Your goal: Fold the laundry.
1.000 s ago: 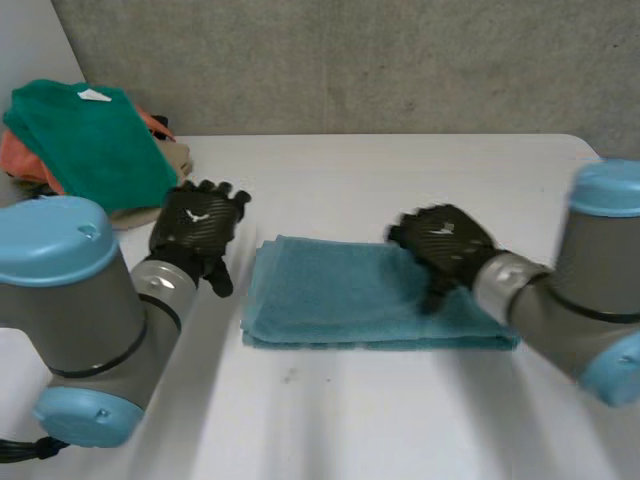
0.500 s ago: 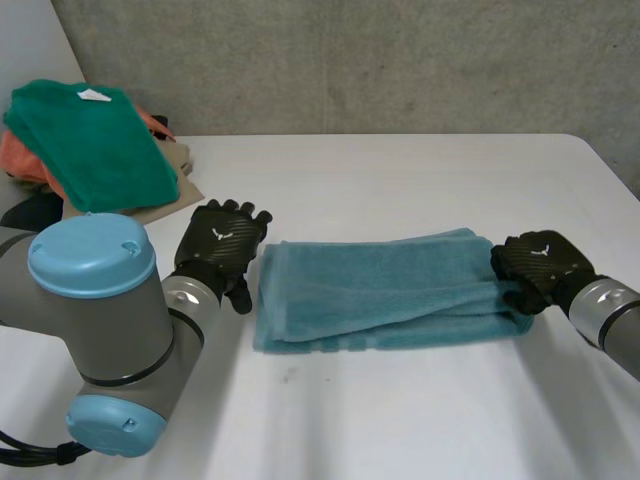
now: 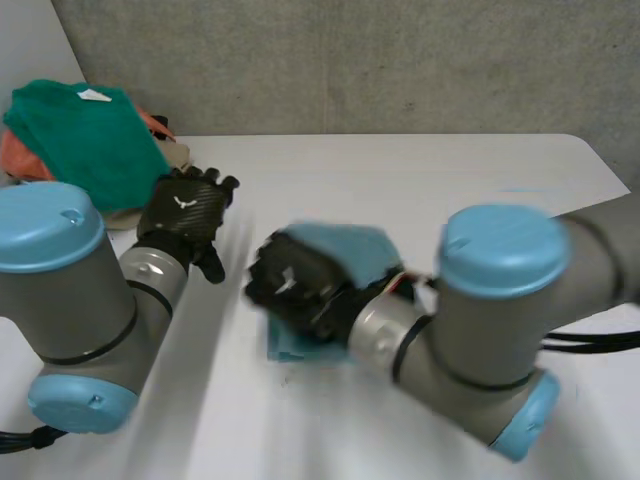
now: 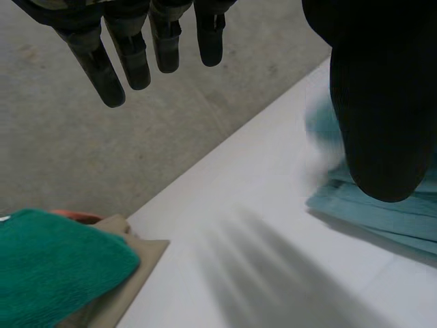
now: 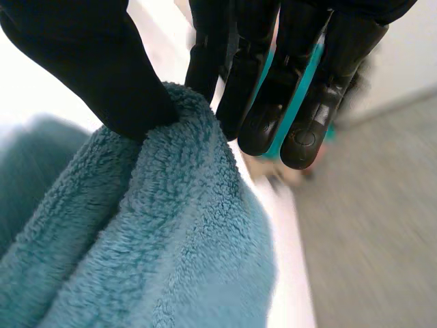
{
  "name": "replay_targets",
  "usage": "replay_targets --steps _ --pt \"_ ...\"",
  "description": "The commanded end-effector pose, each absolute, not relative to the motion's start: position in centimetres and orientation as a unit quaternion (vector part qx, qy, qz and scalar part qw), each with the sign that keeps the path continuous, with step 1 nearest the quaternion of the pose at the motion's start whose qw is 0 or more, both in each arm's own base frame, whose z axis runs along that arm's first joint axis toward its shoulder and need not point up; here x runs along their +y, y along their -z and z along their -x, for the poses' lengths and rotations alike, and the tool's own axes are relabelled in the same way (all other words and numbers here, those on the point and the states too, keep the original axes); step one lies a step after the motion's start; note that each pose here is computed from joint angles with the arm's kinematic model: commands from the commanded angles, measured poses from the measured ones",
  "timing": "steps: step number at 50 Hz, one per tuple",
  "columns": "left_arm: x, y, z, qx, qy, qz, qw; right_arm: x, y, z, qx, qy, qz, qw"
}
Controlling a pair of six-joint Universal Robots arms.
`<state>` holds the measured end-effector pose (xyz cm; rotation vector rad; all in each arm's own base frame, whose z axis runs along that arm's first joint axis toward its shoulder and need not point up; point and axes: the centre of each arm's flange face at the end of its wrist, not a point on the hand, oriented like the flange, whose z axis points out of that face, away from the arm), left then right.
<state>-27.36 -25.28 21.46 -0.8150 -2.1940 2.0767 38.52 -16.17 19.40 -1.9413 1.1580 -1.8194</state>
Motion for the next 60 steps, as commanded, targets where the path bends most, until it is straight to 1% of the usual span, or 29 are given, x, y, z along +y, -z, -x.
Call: replay_targets --steps 1,3,6,7,10,11,14,16,17,19,21,23,25,27,32,33,35,38,41,44,45,46,49,52,53,56,57,60 --pt "-26.4 -22.1 26.5 -0.705 -0.671 0.231 0.010 -15.5 -18.2 -39.7 0.401 0.612 0.666 0.147" --pt "-26.5 -22.3 26.5 -0.704 -0.672 0.229 0.012 -15.9 -18.5 -39.6 0.421 0.614 0.651 0.147" --pt "-26.6 -22.7 26.8 -0.698 -0.678 0.227 0.016 -17.2 -19.3 -39.2 0.483 0.619 0.598 0.161" --pt "-26.6 -22.9 26.9 -0.697 -0.680 0.227 0.018 -18.4 -20.5 -38.6 0.522 0.626 0.553 0.174" --pt "-26.5 -23.5 27.6 -0.688 -0.688 0.230 0.026 -20.2 -22.7 -37.3 0.575 0.635 0.473 0.208" --pt "-26.3 -23.6 27.8 -0.687 -0.688 0.232 0.029 -21.2 -23.7 -36.4 0.604 0.633 0.425 0.234" --pt "-25.3 -23.8 29.3 -0.680 -0.689 0.242 0.060 -22.7 -24.0 -34.9 0.650 0.613 0.366 0.261" --pt "-24.6 -23.7 30.1 -0.679 -0.686 0.247 0.081 -23.8 -22.9 -33.6 0.696 0.577 0.331 0.271" --pt "-24.1 -23.3 30.8 -0.681 -0.679 0.253 0.102 -24.1 -22.5 -33.3 0.707 0.568 0.324 0.270" --pt "-23.6 -22.5 31.4 -0.688 -0.667 0.259 0.123 -24.9 -20.8 -32.7 0.735 0.540 0.317 0.259" --pt "-22.9 -21.3 32.4 -0.699 -0.645 0.270 0.147 -25.3 -19.8 -32.3 0.750 0.523 0.318 0.250" --pt "-22.4 -20.5 32.9 -0.710 -0.628 0.276 0.157 -26.2 -18.5 -31.5 0.769 0.504 0.313 0.238" --pt "-22.1 -19.2 33.3 -0.725 -0.606 0.285 0.159 -27.0 -17.0 -30.9 0.784 0.486 0.310 0.229" --pt "-22.1 -17.7 33.5 -0.743 -0.583 0.292 0.152 -27.1 -16.5 -30.9 0.788 0.479 0.312 0.229" --pt "-22.2 -15.0 33.1 -0.779 -0.536 0.301 0.125 -27.8 -14.8 -30.9 0.794 0.470 0.319 0.218" --pt "-22.2 -14.6 33.0 -0.785 -0.529 0.300 0.120 -28.0 -14.4 -30.9 0.795 0.469 0.323 0.209" --pt "-22.3 -13.9 32.5 -0.797 -0.514 0.299 0.104 -28.2 -14.2 -31.0 0.792 0.471 0.331 0.203" --pt "-22.0 -13.6 32.3 -0.803 -0.506 0.299 0.099 -28.3 -14.3 -30.8 0.785 0.477 0.346 0.189" --pt "-21.9 -13.9 32.3 -0.800 -0.509 0.300 0.102 -27.9 -15.0 -30.8 0.774 0.484 0.364 0.185" --pt "-21.8 -15.6 32.4 -0.789 -0.527 0.297 0.109 -27.2 -16.1 -30.5 0.767 0.494 0.366 0.185" --pt "-21.8 -17.1 32.4 -0.780 -0.543 0.291 0.115 -27.0 -16.4 -30.4 0.766 0.496 0.366 0.185" --pt "-21.8 -17.7 32.3 -0.775 -0.549 0.288 0.117 -26.9 -16.6 -30.2 0.764 0.500 0.364 0.184" --pt "-21.6 -19.8 32.2 -0.761 -0.572 0.280 0.124 -26.7 -17.3 -29.4 0.758 0.521 0.348 0.180" --pt "-21.5 -21.0 31.8 -0.755 -0.583 0.272 0.126 -26.8 -17.7 -27.6 0.765 0.540 0.304 0.173" --pt "-21.7 -21.6 31.3 -0.752 -0.591 0.264 0.124 -26.9 -17.9 -27.2 0.769 0.543 0.290 0.173" --pt "-22.4 -22.4 30.0 -0.753 -0.599 0.248 0.114 -26.7 -17.5 -25.5 0.796 0.533 0.229 0.174" --pt "-22.6 -22.4 29.7 -0.755 -0.599 0.243 0.112 -26.5 -16.9 -24.9 0.809 0.521 0.205 0.179" --pt "-23.0 -22.2 28.8 -0.762 -0.596 0.233 0.103 -26.0 -15.9 -24.2 0.828 0.499 0.175 0.186"
